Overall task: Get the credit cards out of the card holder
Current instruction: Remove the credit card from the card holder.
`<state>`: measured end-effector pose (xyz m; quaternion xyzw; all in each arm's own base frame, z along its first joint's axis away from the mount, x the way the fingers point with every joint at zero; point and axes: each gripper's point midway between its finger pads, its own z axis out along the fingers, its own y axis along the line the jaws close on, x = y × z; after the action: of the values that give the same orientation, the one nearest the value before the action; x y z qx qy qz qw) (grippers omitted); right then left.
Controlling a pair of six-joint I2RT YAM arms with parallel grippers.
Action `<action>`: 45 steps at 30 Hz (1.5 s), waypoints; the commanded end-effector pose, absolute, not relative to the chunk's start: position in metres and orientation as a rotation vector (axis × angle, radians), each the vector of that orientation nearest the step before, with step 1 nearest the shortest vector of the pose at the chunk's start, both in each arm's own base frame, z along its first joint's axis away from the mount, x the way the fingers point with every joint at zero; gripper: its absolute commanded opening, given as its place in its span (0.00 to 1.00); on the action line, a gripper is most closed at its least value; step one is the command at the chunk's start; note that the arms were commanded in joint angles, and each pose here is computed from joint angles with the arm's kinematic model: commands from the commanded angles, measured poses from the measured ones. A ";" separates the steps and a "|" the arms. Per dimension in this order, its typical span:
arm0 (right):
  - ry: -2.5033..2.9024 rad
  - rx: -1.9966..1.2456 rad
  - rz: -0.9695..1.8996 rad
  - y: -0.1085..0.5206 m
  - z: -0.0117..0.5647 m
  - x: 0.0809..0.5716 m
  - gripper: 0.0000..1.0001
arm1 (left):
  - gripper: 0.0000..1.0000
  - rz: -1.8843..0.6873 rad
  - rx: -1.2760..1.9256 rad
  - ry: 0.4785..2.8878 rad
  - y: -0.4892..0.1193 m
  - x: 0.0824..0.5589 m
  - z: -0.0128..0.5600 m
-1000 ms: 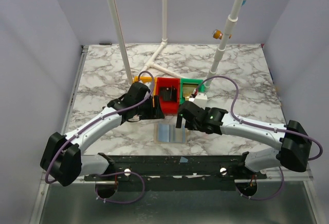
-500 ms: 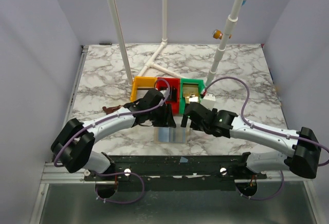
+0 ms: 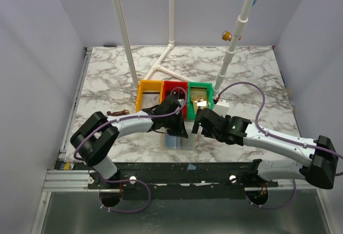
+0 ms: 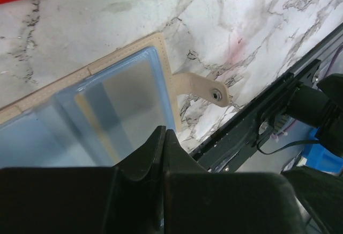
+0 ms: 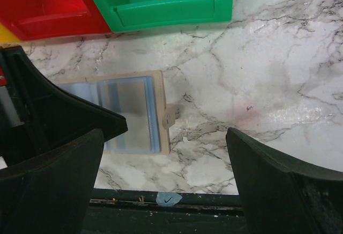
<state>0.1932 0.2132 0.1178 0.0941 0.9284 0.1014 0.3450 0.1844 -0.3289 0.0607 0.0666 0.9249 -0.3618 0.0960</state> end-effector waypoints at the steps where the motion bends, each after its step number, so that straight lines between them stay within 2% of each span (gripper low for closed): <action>1: 2.390 0.280 0.210 0.201 0.116 0.195 1.00 | 0.00 -1.135 0.221 2.731 -0.346 0.184 0.061; 14: 2.407 0.259 0.209 0.207 0.112 0.196 1.00 | 0.00 -1.046 0.212 2.786 -0.341 0.183 0.033; 45: 2.475 0.147 0.244 0.240 0.094 0.200 1.00 | 0.00 -0.911 0.112 2.768 -0.287 0.193 0.028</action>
<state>0.1937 0.2233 0.0870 0.0616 0.9435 0.0697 0.3181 0.1902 -0.3014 0.0305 0.0401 0.9387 -0.3280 0.0985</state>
